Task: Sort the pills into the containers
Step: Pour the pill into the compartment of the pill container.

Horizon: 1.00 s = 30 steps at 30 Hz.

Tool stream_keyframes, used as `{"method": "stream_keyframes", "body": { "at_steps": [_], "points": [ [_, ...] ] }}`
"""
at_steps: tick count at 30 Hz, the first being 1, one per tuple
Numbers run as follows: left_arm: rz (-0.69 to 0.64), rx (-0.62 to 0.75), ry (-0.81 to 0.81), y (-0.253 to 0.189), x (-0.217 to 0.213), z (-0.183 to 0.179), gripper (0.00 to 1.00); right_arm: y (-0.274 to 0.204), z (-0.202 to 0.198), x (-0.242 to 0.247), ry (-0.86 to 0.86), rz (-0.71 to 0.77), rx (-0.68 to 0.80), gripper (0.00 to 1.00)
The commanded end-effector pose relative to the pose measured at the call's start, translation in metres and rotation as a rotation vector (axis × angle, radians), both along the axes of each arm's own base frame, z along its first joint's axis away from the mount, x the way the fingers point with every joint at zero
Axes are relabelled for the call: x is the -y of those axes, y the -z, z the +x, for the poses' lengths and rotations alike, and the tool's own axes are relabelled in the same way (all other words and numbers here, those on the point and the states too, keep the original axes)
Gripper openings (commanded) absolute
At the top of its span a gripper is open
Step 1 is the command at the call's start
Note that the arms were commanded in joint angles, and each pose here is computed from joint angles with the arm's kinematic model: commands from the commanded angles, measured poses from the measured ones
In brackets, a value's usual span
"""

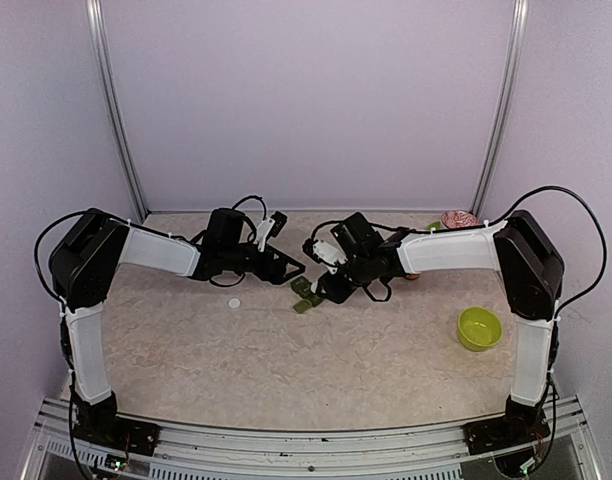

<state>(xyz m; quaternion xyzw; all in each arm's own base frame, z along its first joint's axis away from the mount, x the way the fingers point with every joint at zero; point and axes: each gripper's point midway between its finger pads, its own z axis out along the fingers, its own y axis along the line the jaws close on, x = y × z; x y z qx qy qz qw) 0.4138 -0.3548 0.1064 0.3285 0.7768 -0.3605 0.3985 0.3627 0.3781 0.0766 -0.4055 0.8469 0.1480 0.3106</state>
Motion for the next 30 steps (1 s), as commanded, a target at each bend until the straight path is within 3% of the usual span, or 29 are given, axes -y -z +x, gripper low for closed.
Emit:
{"method": "stream_keyframes", "body": {
  "at_steps": [1,30],
  "points": [
    [-0.018,0.007,0.008,-0.005,0.000,0.003,0.91,0.004,-0.003,-0.007,-0.025,0.001,-0.014,0.25],
    [-0.008,0.002,0.007,-0.001,0.000,0.003,0.91,0.015,-0.003,-0.007,-0.008,-0.039,-0.068,0.26]
  ]
}}
